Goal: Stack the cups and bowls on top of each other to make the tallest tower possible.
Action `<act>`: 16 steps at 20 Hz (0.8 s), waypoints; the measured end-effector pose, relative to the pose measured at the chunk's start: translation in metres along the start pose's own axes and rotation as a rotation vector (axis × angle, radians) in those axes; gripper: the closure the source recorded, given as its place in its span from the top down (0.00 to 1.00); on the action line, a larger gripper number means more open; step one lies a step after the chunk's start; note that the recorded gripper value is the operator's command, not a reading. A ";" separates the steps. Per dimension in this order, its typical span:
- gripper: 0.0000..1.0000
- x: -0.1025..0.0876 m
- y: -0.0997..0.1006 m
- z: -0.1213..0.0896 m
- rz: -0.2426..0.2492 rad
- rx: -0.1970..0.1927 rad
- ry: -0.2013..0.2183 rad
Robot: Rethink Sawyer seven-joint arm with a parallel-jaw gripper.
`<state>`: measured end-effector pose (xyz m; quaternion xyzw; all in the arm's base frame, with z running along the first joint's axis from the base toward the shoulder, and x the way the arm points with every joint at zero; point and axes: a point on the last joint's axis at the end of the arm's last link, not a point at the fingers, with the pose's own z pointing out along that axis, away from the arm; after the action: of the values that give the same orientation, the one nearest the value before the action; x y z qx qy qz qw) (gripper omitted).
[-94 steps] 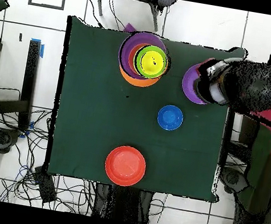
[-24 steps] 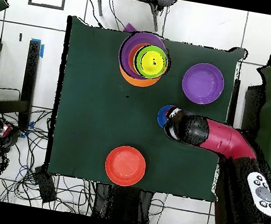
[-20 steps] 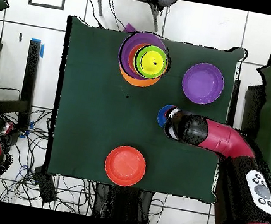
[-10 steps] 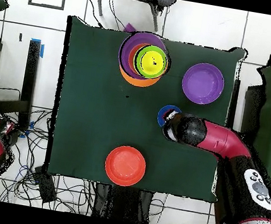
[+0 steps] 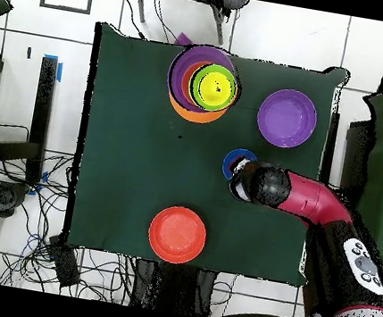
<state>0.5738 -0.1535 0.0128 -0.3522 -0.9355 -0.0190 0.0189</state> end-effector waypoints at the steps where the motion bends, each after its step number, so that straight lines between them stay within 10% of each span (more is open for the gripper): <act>1: 1.00 0.000 0.000 0.001 0.000 0.000 0.001; 16: 1.00 -0.017 0.004 0.035 0.021 -0.038 -0.036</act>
<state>0.5884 -0.1604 -0.0229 -0.3625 -0.9315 -0.0302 -0.0047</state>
